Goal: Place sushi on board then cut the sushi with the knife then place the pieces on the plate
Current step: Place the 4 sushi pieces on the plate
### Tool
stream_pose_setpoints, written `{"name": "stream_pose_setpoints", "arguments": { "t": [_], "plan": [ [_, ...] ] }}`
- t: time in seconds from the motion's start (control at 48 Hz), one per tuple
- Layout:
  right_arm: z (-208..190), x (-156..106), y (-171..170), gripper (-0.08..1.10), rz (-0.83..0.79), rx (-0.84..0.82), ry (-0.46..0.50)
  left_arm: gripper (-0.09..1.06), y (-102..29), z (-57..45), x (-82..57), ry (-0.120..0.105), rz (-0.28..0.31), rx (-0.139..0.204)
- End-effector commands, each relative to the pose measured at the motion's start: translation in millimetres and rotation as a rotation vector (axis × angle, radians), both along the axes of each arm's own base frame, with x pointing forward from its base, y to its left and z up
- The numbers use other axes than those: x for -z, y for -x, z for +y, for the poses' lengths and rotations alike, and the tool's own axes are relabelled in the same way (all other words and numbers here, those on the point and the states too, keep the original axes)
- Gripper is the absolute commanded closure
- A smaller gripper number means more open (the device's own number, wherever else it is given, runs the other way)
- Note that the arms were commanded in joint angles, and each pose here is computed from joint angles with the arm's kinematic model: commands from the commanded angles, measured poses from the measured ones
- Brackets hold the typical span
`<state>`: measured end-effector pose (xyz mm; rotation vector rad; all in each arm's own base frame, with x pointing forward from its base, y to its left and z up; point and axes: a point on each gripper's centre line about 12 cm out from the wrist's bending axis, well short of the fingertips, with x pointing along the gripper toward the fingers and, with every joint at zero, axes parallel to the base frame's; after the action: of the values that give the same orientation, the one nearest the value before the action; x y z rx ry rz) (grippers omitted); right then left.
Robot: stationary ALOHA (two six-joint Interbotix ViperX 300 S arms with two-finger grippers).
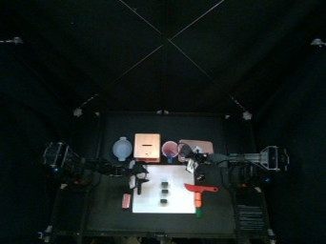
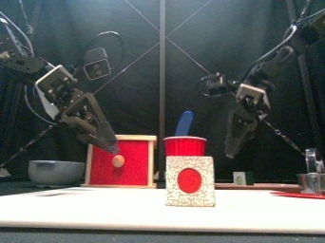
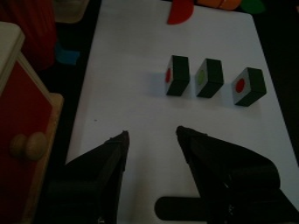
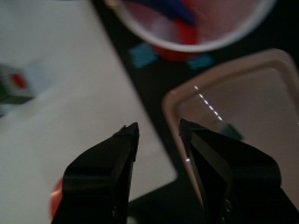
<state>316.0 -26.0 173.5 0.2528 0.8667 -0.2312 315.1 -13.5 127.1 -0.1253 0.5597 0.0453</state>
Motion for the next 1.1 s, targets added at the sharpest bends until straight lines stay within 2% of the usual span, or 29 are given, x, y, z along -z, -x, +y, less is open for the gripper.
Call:
{"name": "stream_pose_setpoints", "arguments": {
  "t": [0.021,0.292,0.667,1.104],
  "plan": [
    [23,-16,-19,0.24,-0.062,-0.055,-0.026,0.13,-4.9,0.3,-6.7,0.003,-0.026,-0.004],
    [53,1,-46,0.24,-0.016,-0.126,-0.04,0.13,-6.2,-1.2,-7.5,0.005,-0.029,-0.001],
    [55,10,-73,0.24,-0.032,-0.136,-0.033,0.13,-5.3,-1.1,-6.7,0.004,-0.026,-0.001],
    [56,33,-97,0.24,0.002,-0.149,-0.017,0.13,-3.4,-1.5,-4.9,-0.002,-0.02,0.005]
  ]
}}
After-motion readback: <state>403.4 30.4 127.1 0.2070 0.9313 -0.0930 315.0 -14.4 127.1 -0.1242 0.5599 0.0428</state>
